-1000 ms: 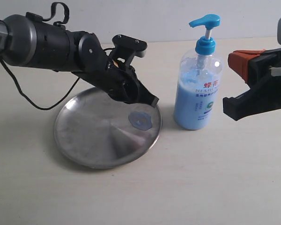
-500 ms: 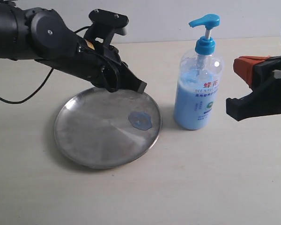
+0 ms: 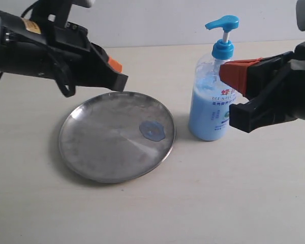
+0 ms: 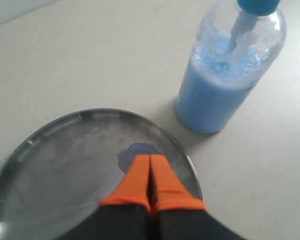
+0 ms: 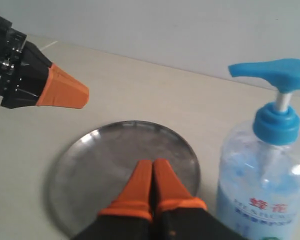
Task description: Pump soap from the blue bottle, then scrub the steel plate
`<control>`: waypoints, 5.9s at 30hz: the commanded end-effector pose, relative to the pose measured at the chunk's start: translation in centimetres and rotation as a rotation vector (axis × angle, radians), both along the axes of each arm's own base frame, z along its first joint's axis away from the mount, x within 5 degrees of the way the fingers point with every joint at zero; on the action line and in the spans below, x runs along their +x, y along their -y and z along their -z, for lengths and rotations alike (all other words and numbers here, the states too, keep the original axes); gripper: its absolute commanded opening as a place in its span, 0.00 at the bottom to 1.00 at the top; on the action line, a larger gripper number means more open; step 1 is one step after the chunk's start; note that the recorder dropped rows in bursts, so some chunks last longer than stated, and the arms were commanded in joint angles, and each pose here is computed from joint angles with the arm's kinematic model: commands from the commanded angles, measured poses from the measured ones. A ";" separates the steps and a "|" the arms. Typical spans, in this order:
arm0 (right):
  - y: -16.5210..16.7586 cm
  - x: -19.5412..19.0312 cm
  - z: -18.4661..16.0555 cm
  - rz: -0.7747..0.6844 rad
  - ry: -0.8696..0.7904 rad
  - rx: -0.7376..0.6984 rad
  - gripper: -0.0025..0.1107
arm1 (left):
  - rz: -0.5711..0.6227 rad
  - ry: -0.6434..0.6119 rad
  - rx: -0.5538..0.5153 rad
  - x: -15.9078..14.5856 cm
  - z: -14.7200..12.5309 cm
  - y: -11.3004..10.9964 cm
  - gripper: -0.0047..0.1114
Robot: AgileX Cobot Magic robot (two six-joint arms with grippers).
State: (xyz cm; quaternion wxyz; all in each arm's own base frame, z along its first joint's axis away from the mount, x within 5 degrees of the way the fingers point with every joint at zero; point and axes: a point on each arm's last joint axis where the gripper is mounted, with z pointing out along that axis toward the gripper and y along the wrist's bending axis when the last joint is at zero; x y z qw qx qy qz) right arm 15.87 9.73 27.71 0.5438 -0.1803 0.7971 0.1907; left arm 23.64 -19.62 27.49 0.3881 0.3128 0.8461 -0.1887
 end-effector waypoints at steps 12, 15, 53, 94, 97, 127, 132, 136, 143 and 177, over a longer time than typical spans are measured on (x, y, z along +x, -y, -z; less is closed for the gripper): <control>-0.5 -1.0 -4.2 -0.142 -0.213 -0.176 0.02 | 0.014 0.189 -0.165 -8.7 -5.9 -6.5 0.04; 0.6 -1.1 -4.7 -0.066 -0.246 -0.276 0.02 | 0.029 0.229 -0.185 -10.4 -6.9 -7.7 0.04; 8.6 -13.0 -2.0 0.040 0.298 -0.012 0.02 | 0.009 0.521 -0.307 -21.9 -2.6 -17.2 0.04; 8.7 -13.5 -1.2 0.036 0.297 0.052 0.02 | -0.382 0.525 -0.346 -19.4 3.3 -17.9 0.04; 8.7 -13.5 -1.2 0.036 0.297 0.052 0.02 | -0.445 0.509 -0.311 -19.1 4.5 -18.1 0.04; 8.7 -13.5 -1.2 0.036 0.298 0.053 0.02 | -0.655 0.396 -0.149 -18.3 9.3 -19.1 0.04; 8.7 -13.5 -1.2 0.036 0.298 0.053 0.02 | -0.654 0.397 -0.146 -18.3 9.4 -19.1 0.04; 8.7 -13.5 -1.2 0.036 0.298 0.053 0.02 | -0.654 0.397 -0.146 -18.3 9.4 -19.1 0.04; 8.7 -13.5 -1.2 0.036 0.298 0.053 0.02 | -0.654 0.397 -0.146 -18.3 9.4 -19.1 0.04; 8.2 -10.8 6.9 0.213 0.220 -0.049 0.02 | -0.654 0.397 -0.146 -18.3 9.4 -19.1 0.04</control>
